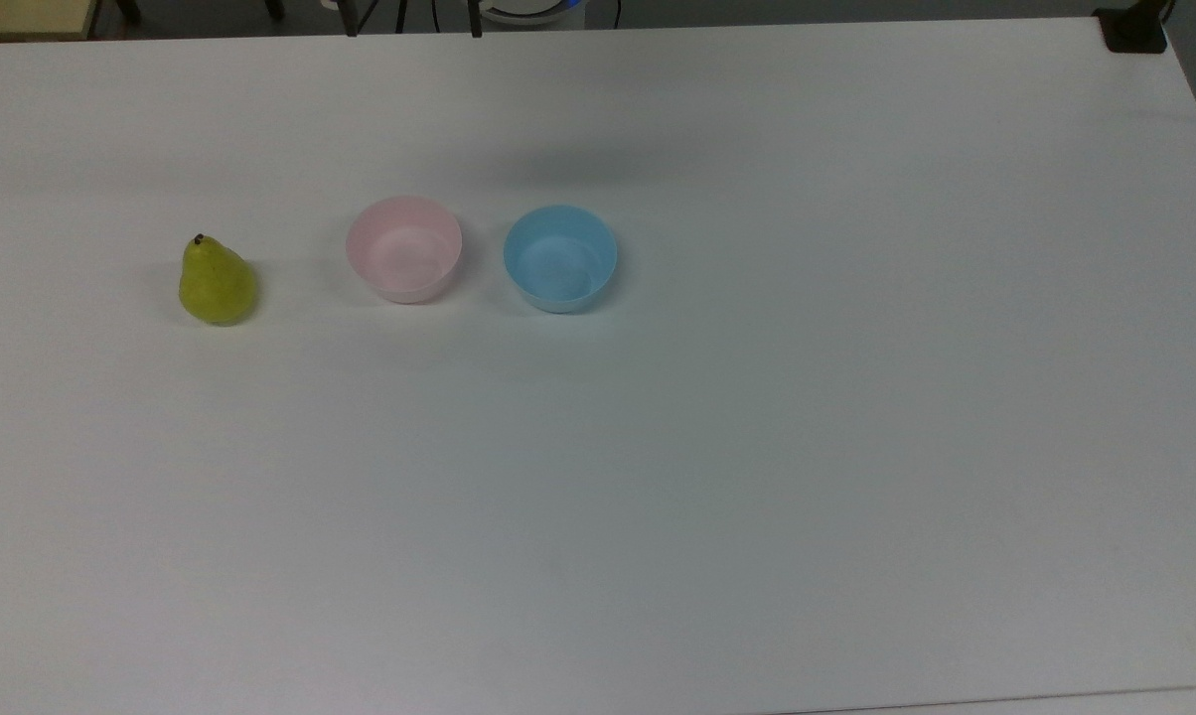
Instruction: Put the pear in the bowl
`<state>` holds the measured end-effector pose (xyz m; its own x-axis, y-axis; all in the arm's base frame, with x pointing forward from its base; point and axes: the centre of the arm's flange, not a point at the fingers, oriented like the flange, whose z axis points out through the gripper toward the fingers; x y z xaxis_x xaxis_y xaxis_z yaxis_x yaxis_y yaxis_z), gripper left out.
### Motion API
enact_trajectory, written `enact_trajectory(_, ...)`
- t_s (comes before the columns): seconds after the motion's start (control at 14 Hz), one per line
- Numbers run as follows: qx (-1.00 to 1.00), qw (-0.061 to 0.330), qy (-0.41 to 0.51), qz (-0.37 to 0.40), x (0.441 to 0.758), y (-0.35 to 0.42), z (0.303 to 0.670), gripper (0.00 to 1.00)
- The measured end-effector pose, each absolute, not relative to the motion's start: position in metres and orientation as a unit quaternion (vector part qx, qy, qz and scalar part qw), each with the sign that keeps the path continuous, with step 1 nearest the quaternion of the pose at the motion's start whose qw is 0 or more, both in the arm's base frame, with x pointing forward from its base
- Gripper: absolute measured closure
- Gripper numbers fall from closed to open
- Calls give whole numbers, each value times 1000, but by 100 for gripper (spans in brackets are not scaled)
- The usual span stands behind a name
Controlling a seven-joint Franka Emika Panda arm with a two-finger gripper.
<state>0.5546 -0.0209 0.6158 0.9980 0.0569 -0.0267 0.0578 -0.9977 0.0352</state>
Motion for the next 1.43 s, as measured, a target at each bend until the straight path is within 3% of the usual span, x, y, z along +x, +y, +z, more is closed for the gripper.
enact_trajectory(0.86,999,22,24,-17,559,-26,609,0)
enact_trajectory(1.43,999,29,21,-9,578,-105,577,0)
